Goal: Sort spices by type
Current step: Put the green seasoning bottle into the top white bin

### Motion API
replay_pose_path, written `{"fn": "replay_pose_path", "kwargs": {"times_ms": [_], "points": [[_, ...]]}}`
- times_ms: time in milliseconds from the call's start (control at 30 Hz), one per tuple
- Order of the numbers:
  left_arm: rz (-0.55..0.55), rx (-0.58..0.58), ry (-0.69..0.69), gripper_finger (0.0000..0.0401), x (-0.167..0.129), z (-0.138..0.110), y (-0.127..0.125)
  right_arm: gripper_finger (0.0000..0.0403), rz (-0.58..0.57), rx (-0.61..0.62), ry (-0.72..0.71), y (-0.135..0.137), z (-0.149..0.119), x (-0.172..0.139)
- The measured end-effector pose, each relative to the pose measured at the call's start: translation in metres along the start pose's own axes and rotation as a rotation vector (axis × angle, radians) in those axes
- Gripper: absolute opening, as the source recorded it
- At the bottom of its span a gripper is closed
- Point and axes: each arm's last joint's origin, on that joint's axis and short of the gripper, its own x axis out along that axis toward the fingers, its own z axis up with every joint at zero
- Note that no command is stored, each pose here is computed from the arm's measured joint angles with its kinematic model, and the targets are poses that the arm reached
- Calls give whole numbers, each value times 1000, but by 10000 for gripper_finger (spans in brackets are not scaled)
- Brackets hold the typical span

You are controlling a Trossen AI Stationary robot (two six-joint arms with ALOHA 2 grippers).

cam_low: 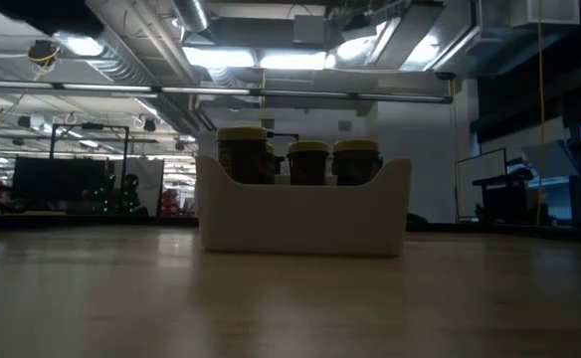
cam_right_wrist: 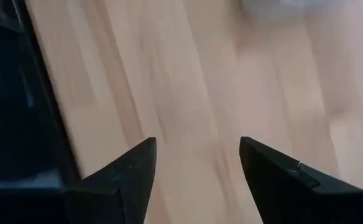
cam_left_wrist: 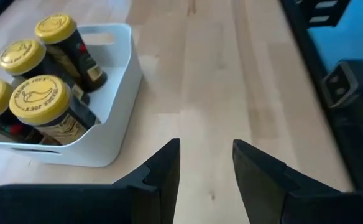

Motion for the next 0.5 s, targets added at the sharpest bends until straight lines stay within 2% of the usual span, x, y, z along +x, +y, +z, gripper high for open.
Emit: {"fn": "replay_pose_path", "kwargs": {"times_ms": [233, 500], "points": [[51, 84, 50, 131, 20, -11, -1, 230, -32, 168, 323, -11, -13, -15], [81, 166, 77, 131, 32, -14, 1, 230, -33, 303, 502, -4, -32, -18]]}}
